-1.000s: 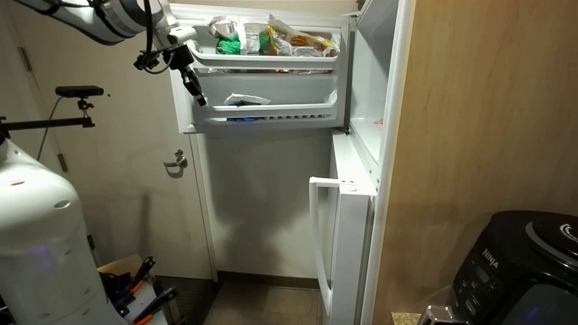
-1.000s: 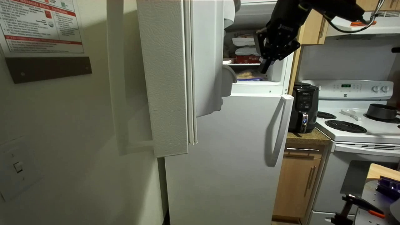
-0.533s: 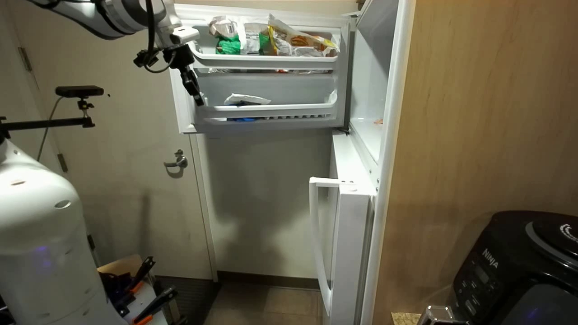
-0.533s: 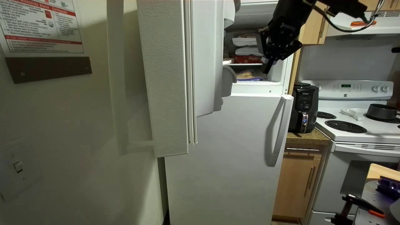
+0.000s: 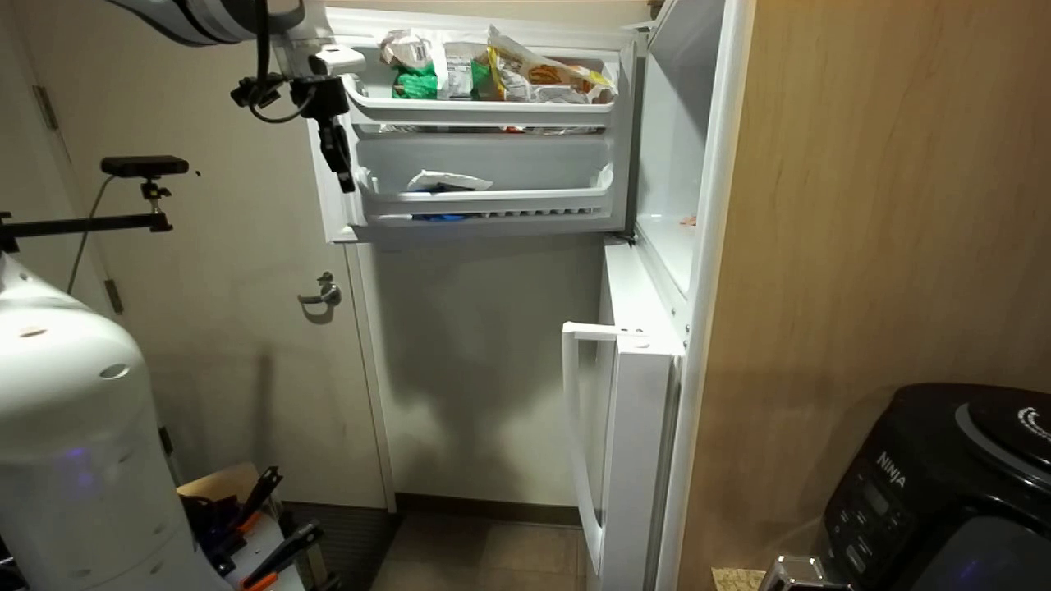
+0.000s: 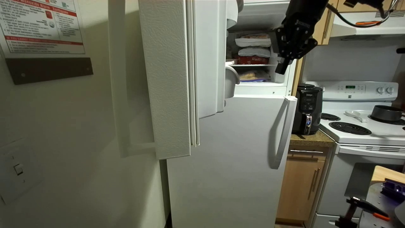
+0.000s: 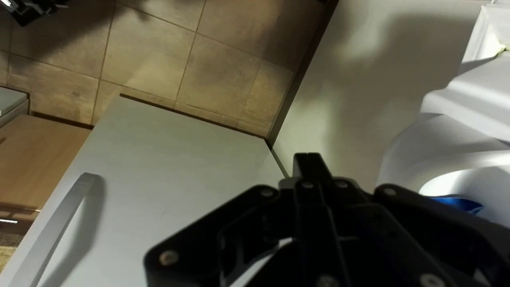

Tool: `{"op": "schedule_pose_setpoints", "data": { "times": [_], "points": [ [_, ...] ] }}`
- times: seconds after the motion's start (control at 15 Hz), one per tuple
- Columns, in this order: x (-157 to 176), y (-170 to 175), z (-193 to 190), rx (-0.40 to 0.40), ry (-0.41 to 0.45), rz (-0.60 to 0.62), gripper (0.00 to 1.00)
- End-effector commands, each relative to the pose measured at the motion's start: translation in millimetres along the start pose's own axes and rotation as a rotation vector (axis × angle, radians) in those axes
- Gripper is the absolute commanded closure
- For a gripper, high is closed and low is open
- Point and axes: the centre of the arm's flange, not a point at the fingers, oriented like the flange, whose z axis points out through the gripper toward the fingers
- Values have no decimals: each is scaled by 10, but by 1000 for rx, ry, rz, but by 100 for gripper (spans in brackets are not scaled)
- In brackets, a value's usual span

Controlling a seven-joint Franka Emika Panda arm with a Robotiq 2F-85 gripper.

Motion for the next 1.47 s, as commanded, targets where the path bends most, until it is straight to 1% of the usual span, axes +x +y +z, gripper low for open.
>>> {"op": "schedule_pose_setpoints", "data": {
  "times": [0.0, 0.27, 0.8, 1.27, 1.33, 1.4],
  "points": [
    [-3, 103, -60, 22, -76, -41, 100],
    [-20, 70, -103, 53, -113, -90, 100],
    [-52, -120, -220, 141, -140, -288, 100],
    [16, -250, -296, 194, -161, -393, 100],
    [21, -253, -312, 196, -157, -409, 76],
    [-43, -227, -297, 176, -126, -368, 98]
  ]
}}
